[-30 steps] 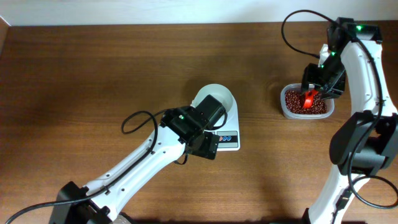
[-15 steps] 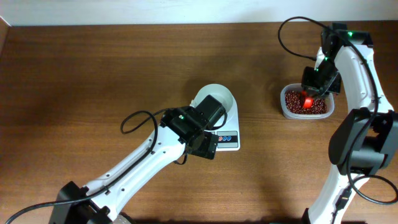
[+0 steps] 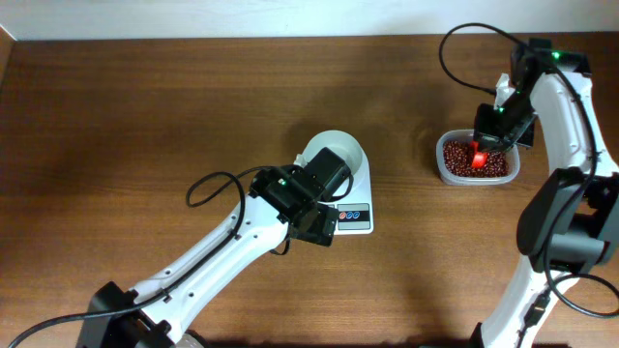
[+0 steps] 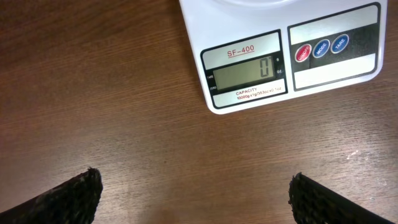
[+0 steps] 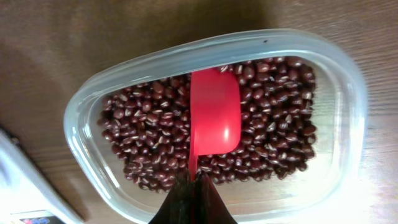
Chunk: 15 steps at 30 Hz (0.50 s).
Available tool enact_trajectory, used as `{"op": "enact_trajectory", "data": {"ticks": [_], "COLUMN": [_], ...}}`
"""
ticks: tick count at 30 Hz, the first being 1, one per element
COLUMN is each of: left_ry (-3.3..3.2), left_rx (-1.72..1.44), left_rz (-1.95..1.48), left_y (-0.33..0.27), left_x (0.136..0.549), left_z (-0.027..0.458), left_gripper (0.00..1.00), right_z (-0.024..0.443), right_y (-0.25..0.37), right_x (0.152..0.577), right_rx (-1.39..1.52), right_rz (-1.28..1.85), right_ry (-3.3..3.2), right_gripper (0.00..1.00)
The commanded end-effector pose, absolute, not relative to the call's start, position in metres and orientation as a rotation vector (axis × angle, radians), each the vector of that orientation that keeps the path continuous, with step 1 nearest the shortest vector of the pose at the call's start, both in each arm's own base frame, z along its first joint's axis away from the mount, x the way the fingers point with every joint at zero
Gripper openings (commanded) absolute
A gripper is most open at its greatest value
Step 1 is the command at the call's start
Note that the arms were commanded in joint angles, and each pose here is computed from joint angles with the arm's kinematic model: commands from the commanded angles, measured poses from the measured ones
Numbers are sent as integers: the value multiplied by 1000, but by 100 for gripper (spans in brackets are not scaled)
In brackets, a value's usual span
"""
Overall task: Scoop item into bowl and weigh 50g on scale
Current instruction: 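Push the red scoop down into the beans with the right gripper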
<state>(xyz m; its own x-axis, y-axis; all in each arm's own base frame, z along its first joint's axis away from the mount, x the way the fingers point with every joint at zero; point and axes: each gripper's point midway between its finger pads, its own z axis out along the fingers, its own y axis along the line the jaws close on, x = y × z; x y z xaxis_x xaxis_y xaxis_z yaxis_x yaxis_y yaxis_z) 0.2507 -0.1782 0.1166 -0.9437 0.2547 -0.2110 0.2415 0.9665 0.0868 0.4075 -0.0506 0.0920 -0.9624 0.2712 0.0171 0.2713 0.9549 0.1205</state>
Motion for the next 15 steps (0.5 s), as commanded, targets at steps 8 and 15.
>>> {"op": "enact_trajectory", "data": {"ticks": [8, 15], "left_ry": [2875, 2874], "left_rx": [345, 345], "left_rz": [99, 99], "left_y": [-173, -173], "left_x": [251, 251], "left_z": [121, 121], "left_gripper": [99, 99], "right_z": [65, 63], "right_y": [-53, -65], "right_x": [398, 395], "right_rx": [-495, -565], "right_rz": [-562, -734], "right_ry": [-3042, -3019], "right_gripper": [4, 4]}}
